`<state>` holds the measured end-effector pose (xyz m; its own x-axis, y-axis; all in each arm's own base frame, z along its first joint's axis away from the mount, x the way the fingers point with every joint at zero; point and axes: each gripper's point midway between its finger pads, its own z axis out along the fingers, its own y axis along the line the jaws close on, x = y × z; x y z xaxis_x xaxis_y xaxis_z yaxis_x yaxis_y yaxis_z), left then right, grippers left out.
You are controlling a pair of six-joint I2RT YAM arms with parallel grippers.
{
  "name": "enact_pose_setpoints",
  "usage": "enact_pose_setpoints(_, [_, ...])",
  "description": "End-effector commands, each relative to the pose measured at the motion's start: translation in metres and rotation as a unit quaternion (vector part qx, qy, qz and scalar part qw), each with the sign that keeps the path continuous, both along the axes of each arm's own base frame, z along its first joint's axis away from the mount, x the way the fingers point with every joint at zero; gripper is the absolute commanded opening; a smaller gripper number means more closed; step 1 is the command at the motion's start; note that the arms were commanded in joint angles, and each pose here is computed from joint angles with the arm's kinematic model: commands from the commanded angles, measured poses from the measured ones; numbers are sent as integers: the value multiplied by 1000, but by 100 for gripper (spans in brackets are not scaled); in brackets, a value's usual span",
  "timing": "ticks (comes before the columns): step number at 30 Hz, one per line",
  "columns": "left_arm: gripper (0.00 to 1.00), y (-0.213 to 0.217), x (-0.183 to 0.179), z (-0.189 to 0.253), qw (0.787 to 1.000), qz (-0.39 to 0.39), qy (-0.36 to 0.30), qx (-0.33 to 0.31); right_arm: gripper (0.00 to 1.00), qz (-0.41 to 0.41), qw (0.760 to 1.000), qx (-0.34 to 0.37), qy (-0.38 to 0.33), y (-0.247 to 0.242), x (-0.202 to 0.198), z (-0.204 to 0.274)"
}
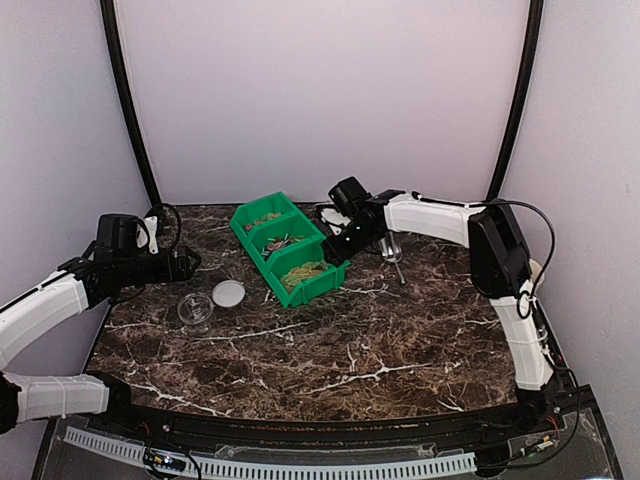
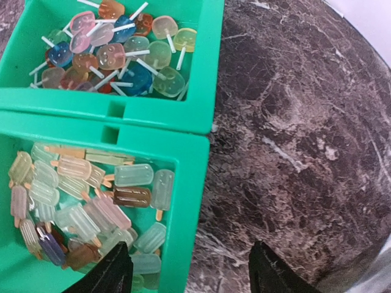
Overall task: Pack the candies
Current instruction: Move the storage box to the corner of the board.
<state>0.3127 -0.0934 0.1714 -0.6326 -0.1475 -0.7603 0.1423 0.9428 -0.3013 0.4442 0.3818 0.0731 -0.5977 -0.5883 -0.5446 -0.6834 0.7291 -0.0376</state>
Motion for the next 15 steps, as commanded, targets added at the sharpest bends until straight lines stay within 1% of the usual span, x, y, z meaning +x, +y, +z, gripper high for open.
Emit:
enact_pose_setpoints(1, [99, -1, -1, -1, 1000, -2, -3, -4, 70, -84, 995, 16, -42, -20, 5, 48])
enact_pose_setpoints(4, [99, -1, -1, -1, 1000, -1, -3, -3, 80, -117, 991, 36, -53, -31, -1, 58])
enact_pose_setpoints(6, [99, 0, -2, 0, 1000, 0, -4, -3, 85, -132, 988, 51, -57, -37, -7, 65])
enact_pose_setpoints(8, [99, 1, -2, 1, 1000, 4, -7, 1, 88, -145, 986, 65, -56, -42, -14, 69])
enact_pose_setpoints(11, [99, 4, -1, 3, 1000, 11, -12, 5, 88, -160, 982, 89, -45, -47, -33, 71])
enact_pose_setpoints(12, [99, 5, -1, 4, 1000, 11, -13, 6, 88, -162, 980, 105, -47, -45, -36, 78])
enact_pose_setpoints(15, [99, 6, -1, 4, 1000, 14, -14, 6, 88, -160, 976, 142, -24, -37, -58, 76])
